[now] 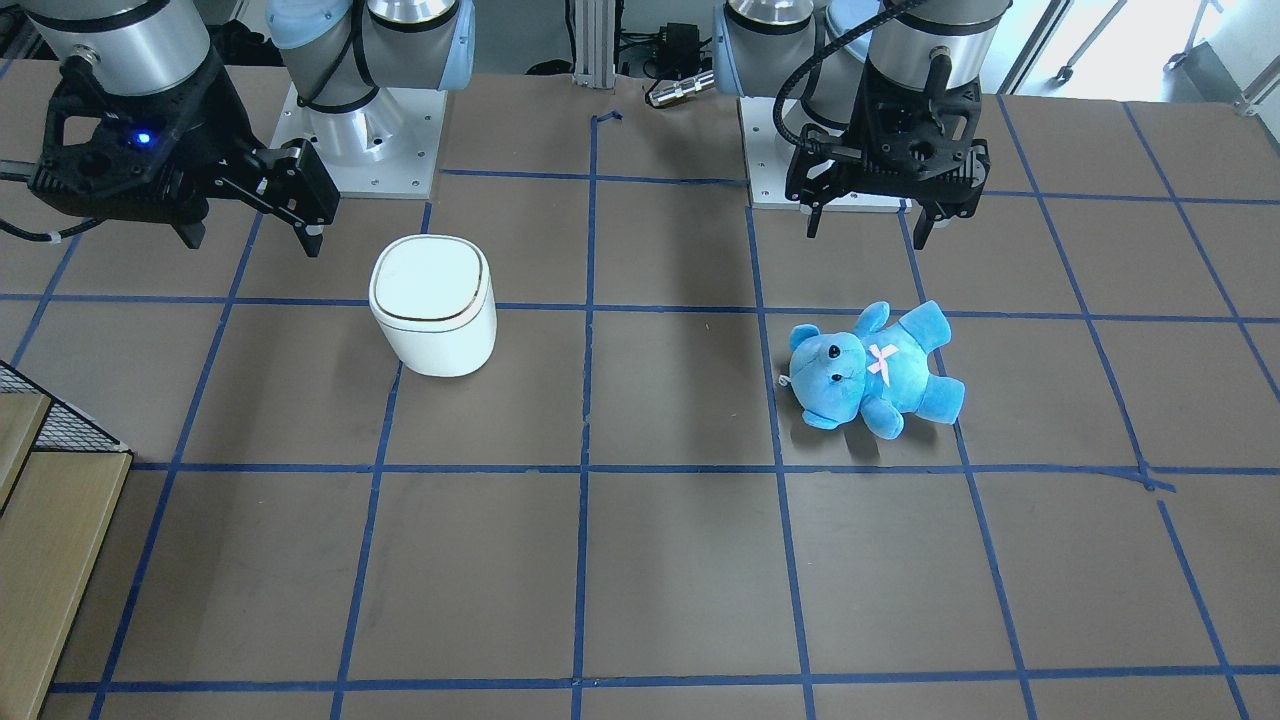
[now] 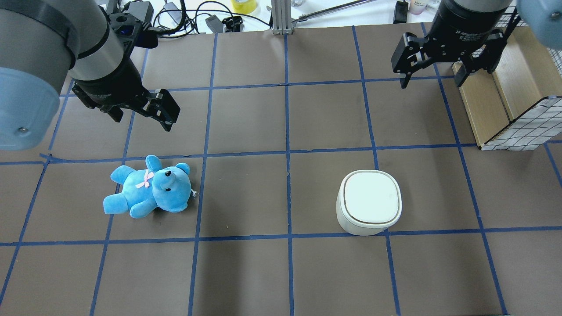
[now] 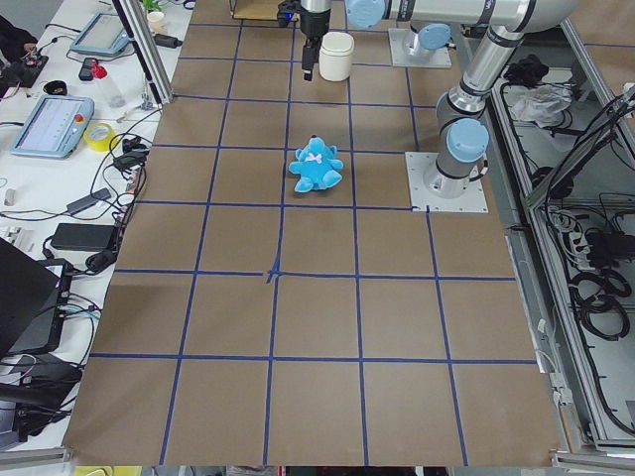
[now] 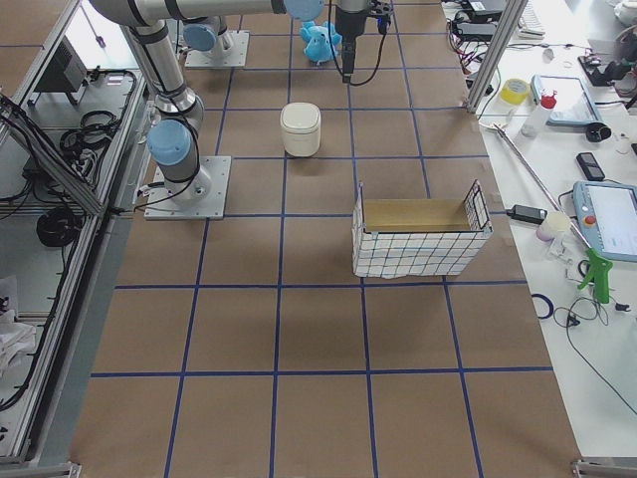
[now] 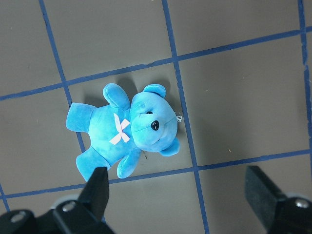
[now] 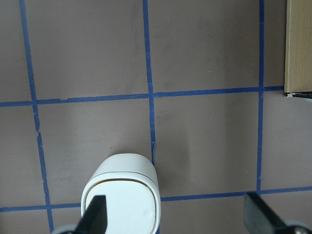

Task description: Open trash can with right arm

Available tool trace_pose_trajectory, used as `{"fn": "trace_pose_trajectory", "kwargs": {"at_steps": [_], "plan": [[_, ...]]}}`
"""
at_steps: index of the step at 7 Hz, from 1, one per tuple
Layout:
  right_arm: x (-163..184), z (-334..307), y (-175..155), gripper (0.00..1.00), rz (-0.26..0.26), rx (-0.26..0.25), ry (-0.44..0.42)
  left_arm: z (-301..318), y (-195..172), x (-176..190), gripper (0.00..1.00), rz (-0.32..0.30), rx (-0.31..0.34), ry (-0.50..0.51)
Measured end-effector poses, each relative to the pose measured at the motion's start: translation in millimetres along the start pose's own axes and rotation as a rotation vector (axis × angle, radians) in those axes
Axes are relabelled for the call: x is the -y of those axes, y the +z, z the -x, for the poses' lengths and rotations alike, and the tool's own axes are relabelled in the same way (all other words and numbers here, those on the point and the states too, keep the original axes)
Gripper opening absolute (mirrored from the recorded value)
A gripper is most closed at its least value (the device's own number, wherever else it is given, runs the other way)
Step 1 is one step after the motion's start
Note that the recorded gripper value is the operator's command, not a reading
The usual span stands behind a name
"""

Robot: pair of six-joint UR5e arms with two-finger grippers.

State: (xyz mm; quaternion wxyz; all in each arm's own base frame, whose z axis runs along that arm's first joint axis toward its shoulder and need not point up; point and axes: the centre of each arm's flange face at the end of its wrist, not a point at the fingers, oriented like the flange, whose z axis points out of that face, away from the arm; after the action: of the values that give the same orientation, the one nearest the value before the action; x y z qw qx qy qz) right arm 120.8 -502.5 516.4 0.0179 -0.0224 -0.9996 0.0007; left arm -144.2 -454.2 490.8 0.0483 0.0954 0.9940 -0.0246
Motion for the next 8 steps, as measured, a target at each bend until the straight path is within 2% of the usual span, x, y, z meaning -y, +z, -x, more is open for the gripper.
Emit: {"fn": "trace_pose_trajectory", "kwargs": {"at_steps": [8], "plan": [[1.1, -1.0, 1.7, 1.0, 0.001, -0.005, 0.001, 0.0, 0.0, 0.0, 1.0, 0.0, 0.0, 0.0]]}}
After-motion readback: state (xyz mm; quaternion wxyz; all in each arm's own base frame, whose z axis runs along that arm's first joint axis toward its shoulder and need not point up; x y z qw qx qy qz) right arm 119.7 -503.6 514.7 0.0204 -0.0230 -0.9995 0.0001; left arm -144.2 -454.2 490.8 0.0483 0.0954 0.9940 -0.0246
